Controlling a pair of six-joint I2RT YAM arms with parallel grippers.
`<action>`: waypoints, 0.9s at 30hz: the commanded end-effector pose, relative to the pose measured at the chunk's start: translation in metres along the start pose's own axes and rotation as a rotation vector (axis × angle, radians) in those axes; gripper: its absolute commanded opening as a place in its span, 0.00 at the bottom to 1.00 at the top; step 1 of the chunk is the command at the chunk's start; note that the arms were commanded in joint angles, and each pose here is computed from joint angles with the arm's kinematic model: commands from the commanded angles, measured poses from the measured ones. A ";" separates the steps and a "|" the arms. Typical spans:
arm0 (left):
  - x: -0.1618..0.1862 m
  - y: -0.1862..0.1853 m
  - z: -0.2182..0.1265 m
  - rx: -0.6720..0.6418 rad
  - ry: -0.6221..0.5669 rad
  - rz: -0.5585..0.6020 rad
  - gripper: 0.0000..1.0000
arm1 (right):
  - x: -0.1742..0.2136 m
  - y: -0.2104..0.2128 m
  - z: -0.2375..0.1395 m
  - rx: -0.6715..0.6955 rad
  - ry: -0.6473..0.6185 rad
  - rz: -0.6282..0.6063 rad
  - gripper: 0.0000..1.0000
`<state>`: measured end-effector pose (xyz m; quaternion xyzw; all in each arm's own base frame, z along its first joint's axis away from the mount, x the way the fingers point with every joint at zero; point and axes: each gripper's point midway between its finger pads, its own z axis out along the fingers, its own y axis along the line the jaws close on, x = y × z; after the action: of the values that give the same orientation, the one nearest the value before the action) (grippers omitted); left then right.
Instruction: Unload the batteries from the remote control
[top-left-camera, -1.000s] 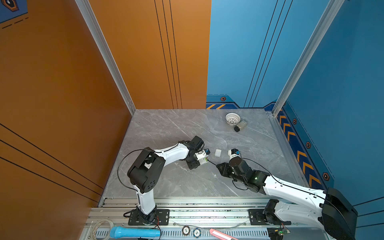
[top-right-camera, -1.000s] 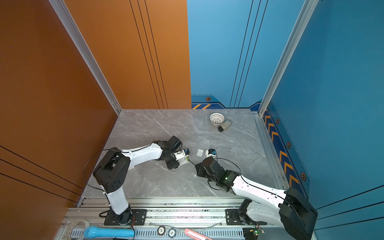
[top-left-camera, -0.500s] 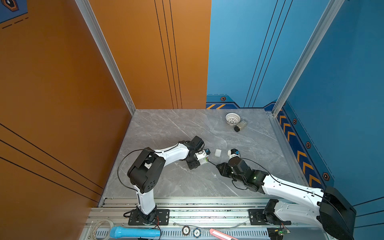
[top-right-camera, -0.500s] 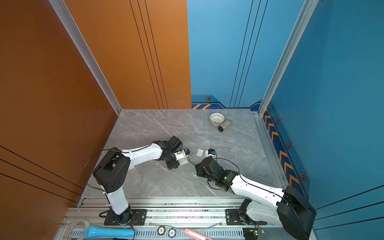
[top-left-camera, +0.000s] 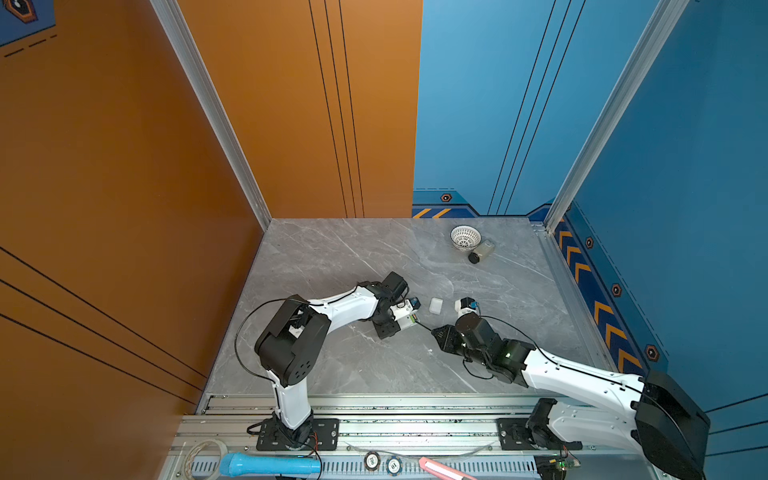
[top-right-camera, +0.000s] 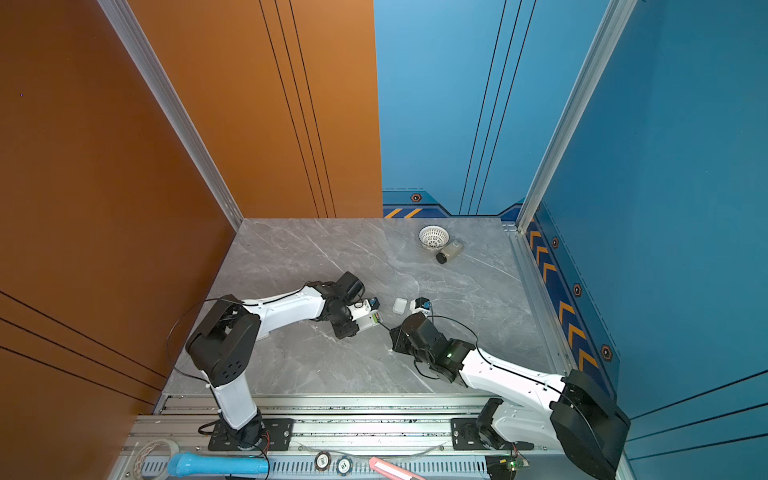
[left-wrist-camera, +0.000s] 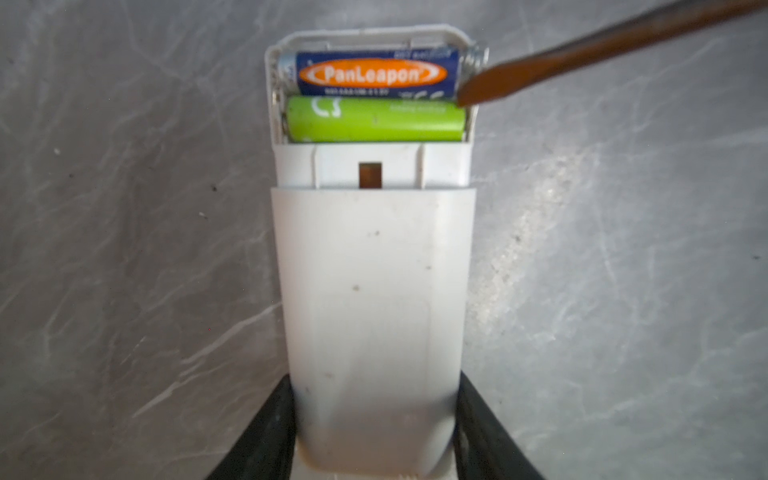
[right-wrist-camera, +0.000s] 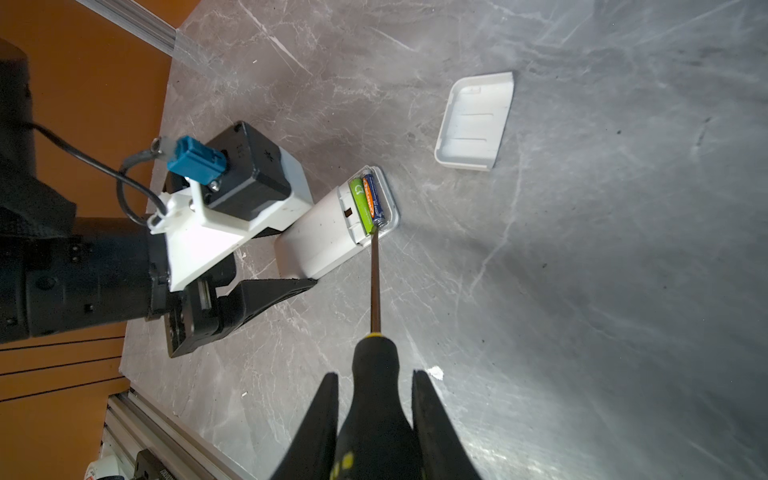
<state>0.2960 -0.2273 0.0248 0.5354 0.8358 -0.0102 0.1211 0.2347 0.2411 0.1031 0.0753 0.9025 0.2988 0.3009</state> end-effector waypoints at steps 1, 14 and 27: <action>-0.016 -0.012 -0.001 0.024 -0.071 0.054 0.00 | -0.013 0.001 0.009 -0.003 -0.076 0.011 0.00; -0.016 -0.017 0.002 0.059 -0.066 0.038 0.00 | -0.021 0.030 0.001 -0.143 -0.209 -0.071 0.00; -0.015 -0.011 0.005 0.058 -0.047 0.013 0.00 | -0.037 0.032 -0.015 -0.184 -0.320 -0.072 0.00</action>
<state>0.2994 -0.2298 0.0252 0.5238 0.8420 -0.0123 0.1289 0.2427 0.2446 0.1108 0.0526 0.8566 0.3205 0.4008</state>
